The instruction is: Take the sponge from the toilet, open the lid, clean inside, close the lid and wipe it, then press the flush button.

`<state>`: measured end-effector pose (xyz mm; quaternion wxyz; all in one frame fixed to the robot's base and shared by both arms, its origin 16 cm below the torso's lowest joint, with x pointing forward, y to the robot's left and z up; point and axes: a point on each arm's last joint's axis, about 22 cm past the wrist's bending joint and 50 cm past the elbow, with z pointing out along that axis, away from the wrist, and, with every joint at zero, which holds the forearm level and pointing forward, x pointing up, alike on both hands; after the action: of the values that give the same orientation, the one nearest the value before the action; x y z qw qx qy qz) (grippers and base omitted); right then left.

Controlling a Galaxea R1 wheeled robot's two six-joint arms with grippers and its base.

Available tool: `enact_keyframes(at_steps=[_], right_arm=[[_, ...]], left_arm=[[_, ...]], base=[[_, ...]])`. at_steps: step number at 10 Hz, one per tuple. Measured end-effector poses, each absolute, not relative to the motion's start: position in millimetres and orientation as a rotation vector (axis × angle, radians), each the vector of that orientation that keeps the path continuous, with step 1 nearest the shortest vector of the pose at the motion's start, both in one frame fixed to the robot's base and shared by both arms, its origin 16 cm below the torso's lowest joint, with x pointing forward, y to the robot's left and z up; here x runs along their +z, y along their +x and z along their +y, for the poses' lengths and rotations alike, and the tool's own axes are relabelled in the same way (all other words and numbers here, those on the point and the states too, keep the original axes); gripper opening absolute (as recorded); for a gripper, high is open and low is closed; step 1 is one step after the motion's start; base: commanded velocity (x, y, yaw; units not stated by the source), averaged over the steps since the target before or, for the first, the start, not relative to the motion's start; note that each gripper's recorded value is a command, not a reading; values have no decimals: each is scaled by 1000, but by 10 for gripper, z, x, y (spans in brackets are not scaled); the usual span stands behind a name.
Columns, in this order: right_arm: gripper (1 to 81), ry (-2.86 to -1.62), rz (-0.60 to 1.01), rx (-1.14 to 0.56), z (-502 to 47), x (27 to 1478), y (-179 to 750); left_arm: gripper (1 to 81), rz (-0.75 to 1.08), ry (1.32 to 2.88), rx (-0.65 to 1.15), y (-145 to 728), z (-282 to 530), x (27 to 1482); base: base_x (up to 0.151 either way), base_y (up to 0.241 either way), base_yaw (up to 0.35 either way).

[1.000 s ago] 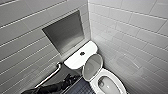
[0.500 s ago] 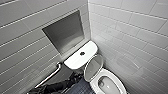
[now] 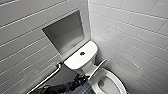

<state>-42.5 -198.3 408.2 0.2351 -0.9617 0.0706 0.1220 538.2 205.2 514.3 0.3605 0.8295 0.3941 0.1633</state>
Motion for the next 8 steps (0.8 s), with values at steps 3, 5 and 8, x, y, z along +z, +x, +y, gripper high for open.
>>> enact_keyframes(at_steps=[3,5,8], right_arm=[[10,-2705,142,370,-2182,3924,-518],[10,-2741,100,424,-2192,3820,-621],[10,-2733,54,458,-1897,3777,-721]], left_arm=[[811,892,2113,334,4881,1703,5313],[811,817,2187,277,4298,1842,5213],[811,761,2314,188,3298,2218,4984]], base=[[0,0,0],[0,0,0],[0,0,0]])
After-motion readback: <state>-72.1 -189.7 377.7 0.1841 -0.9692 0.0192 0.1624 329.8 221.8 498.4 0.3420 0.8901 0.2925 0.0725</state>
